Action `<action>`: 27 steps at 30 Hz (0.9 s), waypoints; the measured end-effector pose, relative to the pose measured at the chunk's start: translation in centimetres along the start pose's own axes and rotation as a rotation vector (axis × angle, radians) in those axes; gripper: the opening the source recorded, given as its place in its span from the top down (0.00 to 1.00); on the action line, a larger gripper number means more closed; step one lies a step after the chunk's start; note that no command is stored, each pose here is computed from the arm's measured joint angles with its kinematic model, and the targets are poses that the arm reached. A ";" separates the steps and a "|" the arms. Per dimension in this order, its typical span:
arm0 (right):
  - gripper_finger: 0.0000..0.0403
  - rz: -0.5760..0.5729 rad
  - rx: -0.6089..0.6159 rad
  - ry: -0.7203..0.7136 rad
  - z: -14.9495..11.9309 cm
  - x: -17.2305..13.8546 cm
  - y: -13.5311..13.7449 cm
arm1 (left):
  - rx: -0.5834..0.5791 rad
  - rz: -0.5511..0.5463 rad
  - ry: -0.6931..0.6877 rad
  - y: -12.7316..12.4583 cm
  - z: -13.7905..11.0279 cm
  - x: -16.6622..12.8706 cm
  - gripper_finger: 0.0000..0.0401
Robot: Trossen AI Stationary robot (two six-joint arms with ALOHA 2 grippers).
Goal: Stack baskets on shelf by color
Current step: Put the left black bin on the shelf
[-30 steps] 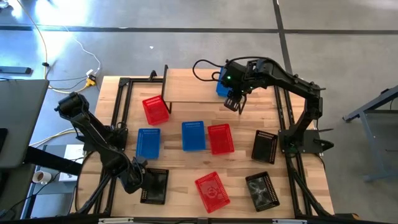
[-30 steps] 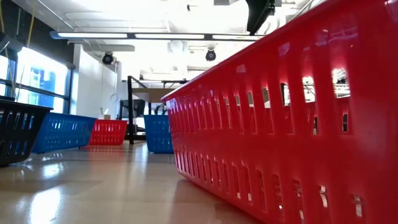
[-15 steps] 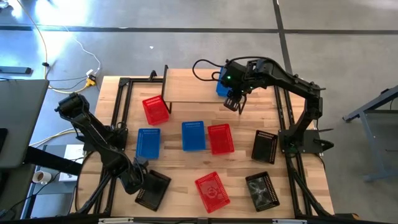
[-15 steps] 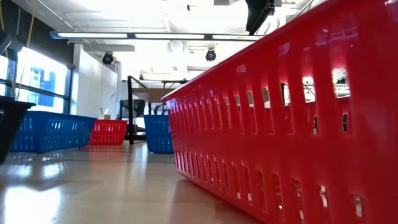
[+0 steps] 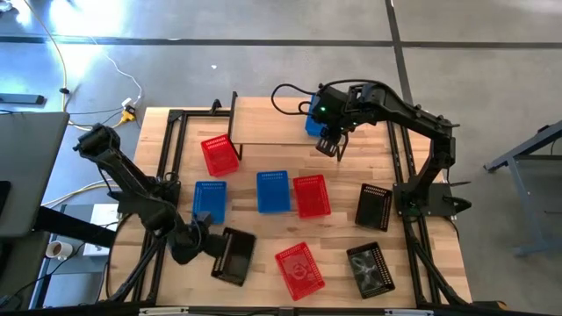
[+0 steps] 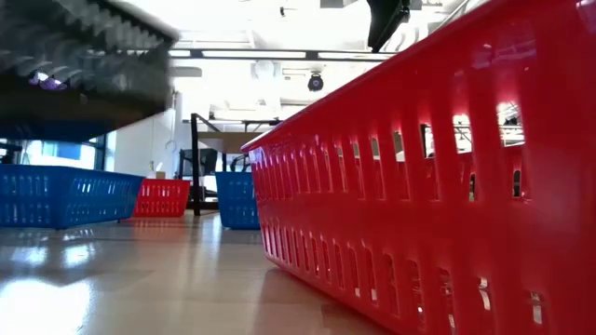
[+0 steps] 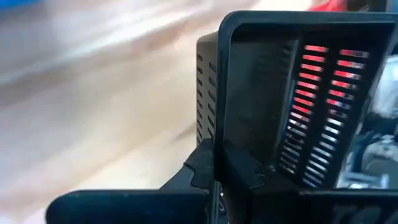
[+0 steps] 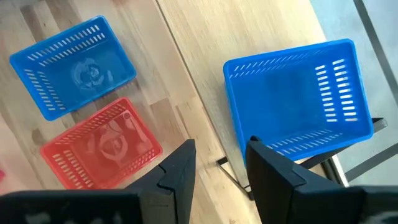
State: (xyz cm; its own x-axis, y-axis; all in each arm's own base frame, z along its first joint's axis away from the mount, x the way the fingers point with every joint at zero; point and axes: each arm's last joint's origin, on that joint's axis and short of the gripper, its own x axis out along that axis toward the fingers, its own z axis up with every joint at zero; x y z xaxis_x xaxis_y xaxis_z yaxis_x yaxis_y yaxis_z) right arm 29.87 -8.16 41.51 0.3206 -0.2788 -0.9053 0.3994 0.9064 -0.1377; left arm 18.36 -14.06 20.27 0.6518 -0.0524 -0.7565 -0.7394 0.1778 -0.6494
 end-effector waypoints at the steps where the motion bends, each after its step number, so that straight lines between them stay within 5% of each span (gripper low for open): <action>1: 0.69 -0.001 -0.008 0.000 0.0 0.0 0.0 | 0.007 -0.021 -0.023 -0.2 0.5 -0.2 0.99; 9: 0.69 -0.001 -0.058 0.000 0.0 0.0 0.0 | 0.065 -0.110 -0.187 -1.8 5.1 -1.6 0.99; 27: 0.69 -0.007 -0.146 -0.030 0.3 0.0 0.0 | 0.120 -0.091 -0.573 -2.1 15.9 -4.5 0.99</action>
State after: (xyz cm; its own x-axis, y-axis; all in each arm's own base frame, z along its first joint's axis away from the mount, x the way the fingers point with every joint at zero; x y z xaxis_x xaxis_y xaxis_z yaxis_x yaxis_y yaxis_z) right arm 30.13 -8.24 41.64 0.3448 -0.2925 -0.8919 0.2732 0.9403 -0.2028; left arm 19.65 1.40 26.30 0.7232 0.4609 -0.5143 -0.6741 0.3092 -0.6708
